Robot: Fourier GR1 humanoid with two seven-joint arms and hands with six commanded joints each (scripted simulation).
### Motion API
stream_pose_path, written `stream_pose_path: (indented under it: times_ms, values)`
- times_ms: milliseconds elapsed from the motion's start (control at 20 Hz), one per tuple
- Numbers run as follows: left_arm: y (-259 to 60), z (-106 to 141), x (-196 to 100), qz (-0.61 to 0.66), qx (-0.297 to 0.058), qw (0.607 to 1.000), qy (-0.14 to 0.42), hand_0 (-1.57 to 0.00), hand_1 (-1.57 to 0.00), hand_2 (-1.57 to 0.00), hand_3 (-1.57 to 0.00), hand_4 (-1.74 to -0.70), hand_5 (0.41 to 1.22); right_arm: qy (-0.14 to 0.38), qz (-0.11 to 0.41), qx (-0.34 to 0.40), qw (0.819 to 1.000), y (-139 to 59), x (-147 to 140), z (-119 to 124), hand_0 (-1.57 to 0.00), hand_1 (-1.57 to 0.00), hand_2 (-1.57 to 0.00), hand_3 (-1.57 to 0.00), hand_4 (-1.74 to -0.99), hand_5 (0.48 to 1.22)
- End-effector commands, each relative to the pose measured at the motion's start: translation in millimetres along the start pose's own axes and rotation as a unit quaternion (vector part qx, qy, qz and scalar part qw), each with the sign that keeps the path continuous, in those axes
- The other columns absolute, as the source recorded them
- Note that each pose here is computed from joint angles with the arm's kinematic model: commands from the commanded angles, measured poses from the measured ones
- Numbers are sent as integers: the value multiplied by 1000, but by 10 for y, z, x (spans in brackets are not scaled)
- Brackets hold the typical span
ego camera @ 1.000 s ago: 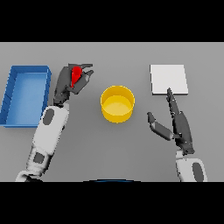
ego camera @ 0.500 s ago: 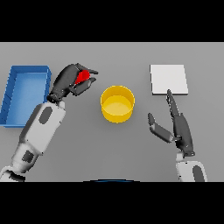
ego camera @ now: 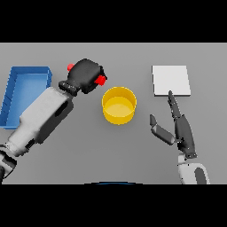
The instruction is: Pick up the red beaker and tilt it to pour out 1 green nut into yellow bowl. Pick up the yellow bowl and place it on the metallic measuring scale.
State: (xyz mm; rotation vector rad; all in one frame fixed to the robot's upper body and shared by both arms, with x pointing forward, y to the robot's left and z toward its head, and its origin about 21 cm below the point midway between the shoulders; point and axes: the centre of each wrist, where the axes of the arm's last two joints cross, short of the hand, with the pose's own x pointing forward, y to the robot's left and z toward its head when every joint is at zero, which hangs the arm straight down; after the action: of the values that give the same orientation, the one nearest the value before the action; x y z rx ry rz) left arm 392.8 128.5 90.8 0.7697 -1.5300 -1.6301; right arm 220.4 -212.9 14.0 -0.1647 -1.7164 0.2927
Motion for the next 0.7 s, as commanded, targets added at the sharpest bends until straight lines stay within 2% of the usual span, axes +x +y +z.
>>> stream_pose_path:
  times_ms: [0,100,350,500,650]
  values:
    - [49,-54,25,-31,-14,999,-8,-1570,-1570,-1570,-1570,-1690,1198,-5,0,0,1000,-2,9,-17,1,1,1,1,-1261,715]
    - [94,-133,51,-94,-46,994,-24,-1571,-1571,-1571,-1571,-1613,1206,0,-3,-5,1000,22,-23,-22,1,1,1,1,-1258,697]
    - [152,-299,335,-199,-113,971,-65,-1571,-1571,-1571,-1571,-1694,1216,6,-8,-20,1000,-4,-14,-24,1,1,1,1,-1220,657]
    - [227,-384,393,-263,-140,952,-69,-1571,-1571,-1571,-1571,-1715,1219,3,-1,-21,1000,62,-36,-2,1,1,1,1,-1193,649]
    - [217,-440,507,-327,-154,930,-69,-1571,-1571,-1571,-1571,-1728,1220,1,4,-21,1000,12,-31,-49,1,1,1,1,-1191,649]
